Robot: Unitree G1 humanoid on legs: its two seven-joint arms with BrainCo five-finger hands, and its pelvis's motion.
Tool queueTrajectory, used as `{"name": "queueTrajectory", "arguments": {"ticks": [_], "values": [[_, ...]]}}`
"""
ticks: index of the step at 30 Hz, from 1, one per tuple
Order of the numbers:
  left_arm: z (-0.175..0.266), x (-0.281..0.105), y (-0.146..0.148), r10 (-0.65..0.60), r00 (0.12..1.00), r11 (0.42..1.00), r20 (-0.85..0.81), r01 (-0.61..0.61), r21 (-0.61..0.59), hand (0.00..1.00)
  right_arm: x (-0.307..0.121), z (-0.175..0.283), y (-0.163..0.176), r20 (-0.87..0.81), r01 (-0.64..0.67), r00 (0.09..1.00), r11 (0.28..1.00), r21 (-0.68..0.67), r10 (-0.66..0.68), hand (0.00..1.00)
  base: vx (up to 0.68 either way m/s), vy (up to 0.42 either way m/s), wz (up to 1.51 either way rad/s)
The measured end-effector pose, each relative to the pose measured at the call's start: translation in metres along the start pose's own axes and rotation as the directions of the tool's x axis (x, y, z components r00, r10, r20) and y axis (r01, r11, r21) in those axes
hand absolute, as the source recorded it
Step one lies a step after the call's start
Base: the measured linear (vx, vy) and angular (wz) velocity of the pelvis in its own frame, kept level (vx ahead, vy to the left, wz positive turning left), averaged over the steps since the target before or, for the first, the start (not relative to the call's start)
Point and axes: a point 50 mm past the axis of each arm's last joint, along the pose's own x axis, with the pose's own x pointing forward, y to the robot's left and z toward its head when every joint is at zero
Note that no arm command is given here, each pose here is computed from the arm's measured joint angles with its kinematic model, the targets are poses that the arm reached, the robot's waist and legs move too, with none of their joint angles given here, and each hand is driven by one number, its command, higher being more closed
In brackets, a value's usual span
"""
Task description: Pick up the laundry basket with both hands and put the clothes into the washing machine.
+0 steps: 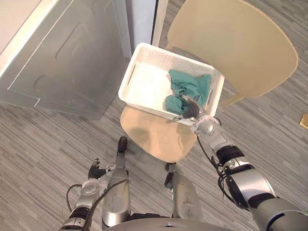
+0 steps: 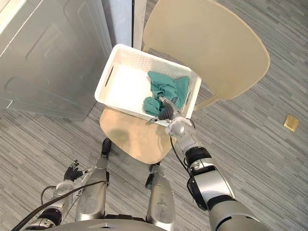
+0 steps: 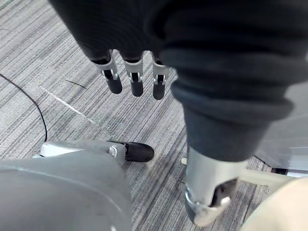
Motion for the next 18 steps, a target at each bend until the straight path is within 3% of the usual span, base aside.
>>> {"name": "queueTrajectory", "arguments": {"ticks": [7,18], "values": [[0.003,0.0,-0.004,0.003,1.0,1.0,0.014,-0.003,-0.018,0.0,0.001,-0.003,-0.009,-0.017,0.046,0.999,0.996,0.071,-0.045,0.0,-0.05,-0.025,0.01],[0.014,-0.001,-0.023,-0.053,0.997,0.998,0.057,0.055,-0.031,0.0,0.0,-0.008,-0.007,-0.036,0.057,0.998,0.998,0.029,-0.056,0.0,-0.02,-0.039,0.0]]}}
